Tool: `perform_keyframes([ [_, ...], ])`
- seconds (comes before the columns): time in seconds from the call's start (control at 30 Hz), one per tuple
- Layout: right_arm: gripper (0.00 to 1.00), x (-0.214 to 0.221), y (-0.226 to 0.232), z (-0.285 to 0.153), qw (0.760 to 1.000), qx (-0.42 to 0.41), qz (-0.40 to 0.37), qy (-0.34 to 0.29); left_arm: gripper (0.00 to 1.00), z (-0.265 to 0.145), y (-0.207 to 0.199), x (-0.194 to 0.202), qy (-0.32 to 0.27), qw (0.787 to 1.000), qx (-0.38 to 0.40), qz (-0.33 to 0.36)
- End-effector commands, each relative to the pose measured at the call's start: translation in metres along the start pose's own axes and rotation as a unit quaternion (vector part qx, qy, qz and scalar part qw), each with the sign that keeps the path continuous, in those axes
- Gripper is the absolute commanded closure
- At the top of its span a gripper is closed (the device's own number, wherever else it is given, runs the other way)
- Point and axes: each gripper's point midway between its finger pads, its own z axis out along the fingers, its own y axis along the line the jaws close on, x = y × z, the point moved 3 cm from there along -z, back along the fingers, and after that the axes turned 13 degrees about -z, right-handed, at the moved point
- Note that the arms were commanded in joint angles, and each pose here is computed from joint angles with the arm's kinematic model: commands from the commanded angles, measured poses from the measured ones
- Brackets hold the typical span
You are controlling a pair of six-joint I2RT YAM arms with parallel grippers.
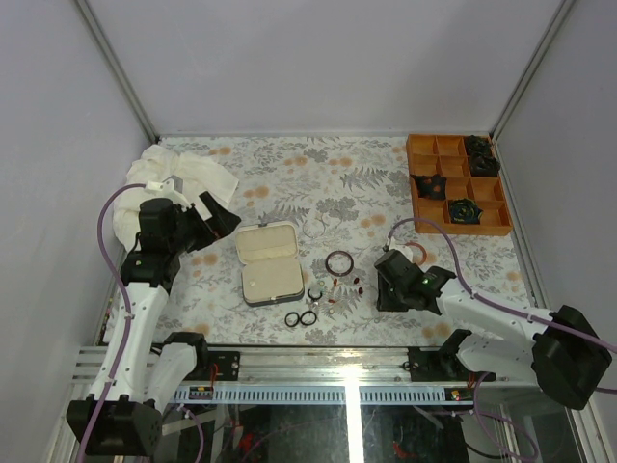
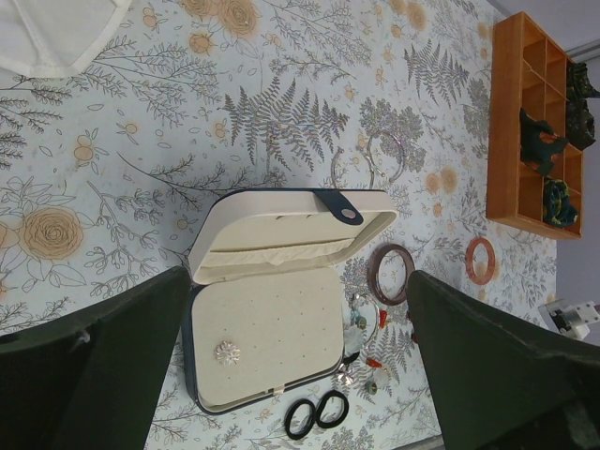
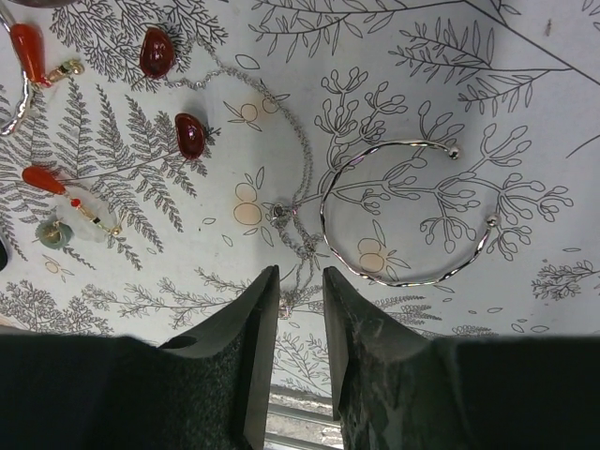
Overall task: Organize the mixed jewelry
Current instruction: Pick up the jewelry from the center of the board.
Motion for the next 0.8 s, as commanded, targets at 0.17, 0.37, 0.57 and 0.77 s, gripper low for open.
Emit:
perform_keyframes([
  [0.17,0.7,-0.007,0.005,0.006,1.0,0.008,-0.011,-0.009,0.0,-0.001,-0.007,-0.006,-0.014,0.999,0.024,0.016],
  [0.37,0.73,0.001,0.007,0.01,1.0,0.013,-0.018,0.002,0.0,-0.001,-0.007,-0.006,-0.014,0.999,0.023,0.016],
  [0.57,0.71,0.004,0.009,0.005,0.999,0.029,-0.03,-0.003,0.0,-0.001,-0.006,-0.006,-0.013,1.0,0.023,0.016],
  [0.77,0.71,0.015,0.01,0.005,0.998,0.041,-0.037,0.004,0.0,-0.001,-0.006,-0.006,-0.013,1.0,0.023,0.015],
])
